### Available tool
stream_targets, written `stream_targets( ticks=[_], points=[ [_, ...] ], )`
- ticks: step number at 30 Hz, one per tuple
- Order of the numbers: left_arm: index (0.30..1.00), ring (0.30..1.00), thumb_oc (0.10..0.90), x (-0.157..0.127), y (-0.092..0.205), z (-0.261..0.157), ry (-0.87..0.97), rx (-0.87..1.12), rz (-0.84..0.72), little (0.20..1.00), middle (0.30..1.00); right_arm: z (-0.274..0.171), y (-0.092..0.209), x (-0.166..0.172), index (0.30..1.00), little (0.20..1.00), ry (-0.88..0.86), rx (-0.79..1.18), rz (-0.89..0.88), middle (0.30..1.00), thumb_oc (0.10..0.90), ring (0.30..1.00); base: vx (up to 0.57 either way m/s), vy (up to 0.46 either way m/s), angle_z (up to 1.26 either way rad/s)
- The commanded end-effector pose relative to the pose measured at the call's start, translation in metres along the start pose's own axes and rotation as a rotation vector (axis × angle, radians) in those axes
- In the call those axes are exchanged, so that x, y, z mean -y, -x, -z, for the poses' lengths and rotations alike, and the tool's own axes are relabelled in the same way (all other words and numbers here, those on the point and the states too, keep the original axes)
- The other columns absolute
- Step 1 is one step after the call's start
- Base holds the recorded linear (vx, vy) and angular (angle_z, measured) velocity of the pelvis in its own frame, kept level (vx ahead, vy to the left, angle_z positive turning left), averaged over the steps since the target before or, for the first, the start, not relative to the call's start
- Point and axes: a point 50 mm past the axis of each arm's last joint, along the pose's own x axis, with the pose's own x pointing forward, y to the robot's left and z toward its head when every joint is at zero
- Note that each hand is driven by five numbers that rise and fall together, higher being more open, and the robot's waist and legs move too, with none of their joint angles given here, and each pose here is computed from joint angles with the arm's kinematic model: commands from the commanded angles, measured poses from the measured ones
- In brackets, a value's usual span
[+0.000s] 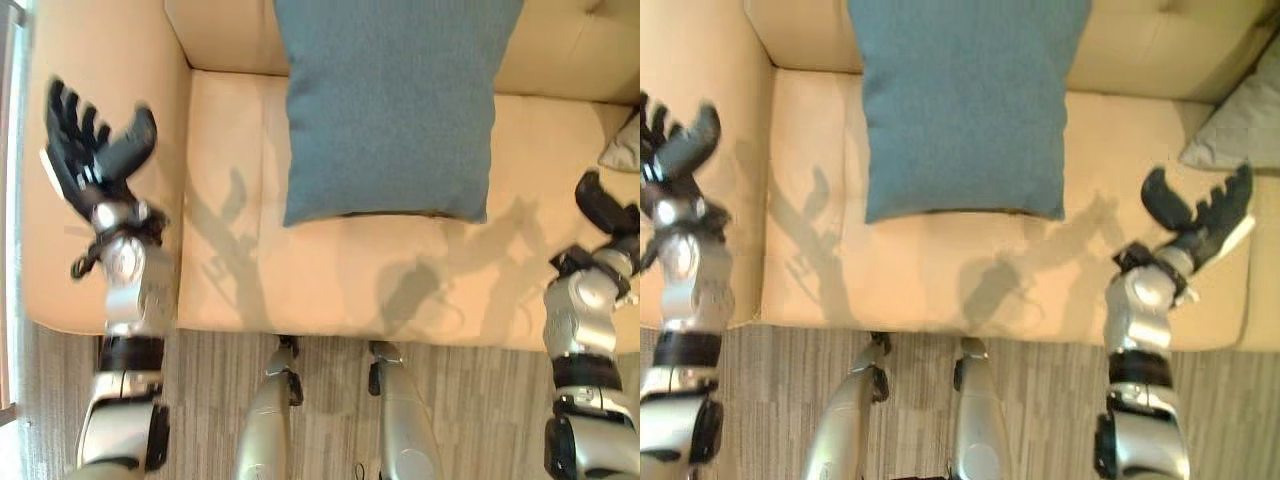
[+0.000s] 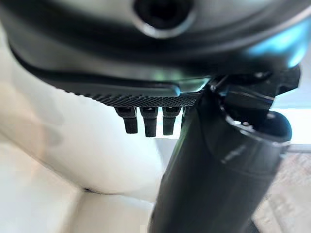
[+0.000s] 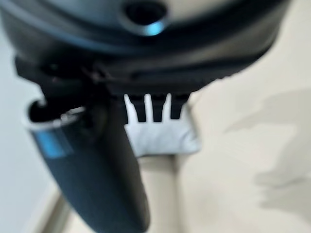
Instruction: Pick up all the scattered cushions and arrange them neatly on the sofa.
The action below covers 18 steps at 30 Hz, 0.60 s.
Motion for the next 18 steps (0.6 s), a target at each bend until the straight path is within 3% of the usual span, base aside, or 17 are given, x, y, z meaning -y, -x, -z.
stream_targets(
  ticks=[1, 2, 6, 7, 11, 15, 18],
  points=[
    [0.900, 0.900, 0.800, -0.052, 0.045, 0.043, -0.134, -0.167, 0.005, 0.900, 0.900, 0.028, 0.012, 0.064, 0.900, 0.900, 0.194, -0.030, 0.039, 0.900, 0.800, 0.900, 0.01, 0.022, 0.21],
    [0.900, 0.900, 0.800, -0.052, 0.046, 0.044, -0.135, -0.168, 0.006, 0.900, 0.900, 0.028, 0.012, 0.065, 0.900, 0.900, 0.195, -0.030, 0.039, 0.900, 0.800, 0.900, 0.03, 0.038, 0.19],
    [0.900, 0.900, 0.800, -0.110, 0.117, 0.101, -0.401, -0.519, -0.118, 0.900, 0.900, 0.078, 0.043, 0.102, 0.900, 0.900, 0.223, -0.252, 0.094, 0.900, 0.800, 0.900, 0.06, 0.076, 0.14],
    [0.900, 0.900, 0.800, -0.130, 0.155, 0.124, -0.474, -0.705, -0.160, 0.900, 0.900, 0.096, 0.057, 0.114, 0.900, 0.900, 0.255, -0.336, 0.103, 0.900, 0.800, 0.900, 0.13, 0.114, 0.06],
    [0.900, 0.900, 0.800, -0.160, 0.242, 0.155, -0.632, -1.066, -0.254, 0.900, 0.900, 0.140, 0.103, 0.126, 0.900, 0.900, 0.236, -0.557, 0.134, 0.900, 0.800, 0.900, 0.03, 0.063, -0.11],
    [0.900, 0.900, 0.800, -0.161, 0.273, 0.165, -0.726, -1.246, -0.200, 0.900, 0.900, 0.167, 0.134, 0.115, 0.900, 0.900, 0.178, -0.703, 0.149, 0.900, 0.800, 0.900, -0.19, -0.045, -0.30],
    [0.900, 0.900, 0.800, -0.167, 0.302, 0.165, -0.779, -1.384, -0.165, 0.900, 0.900, 0.187, 0.167, 0.121, 0.900, 0.900, 0.240, -0.845, 0.137, 0.900, 0.800, 0.900, -0.40, -0.108, -0.26]
  ],
)
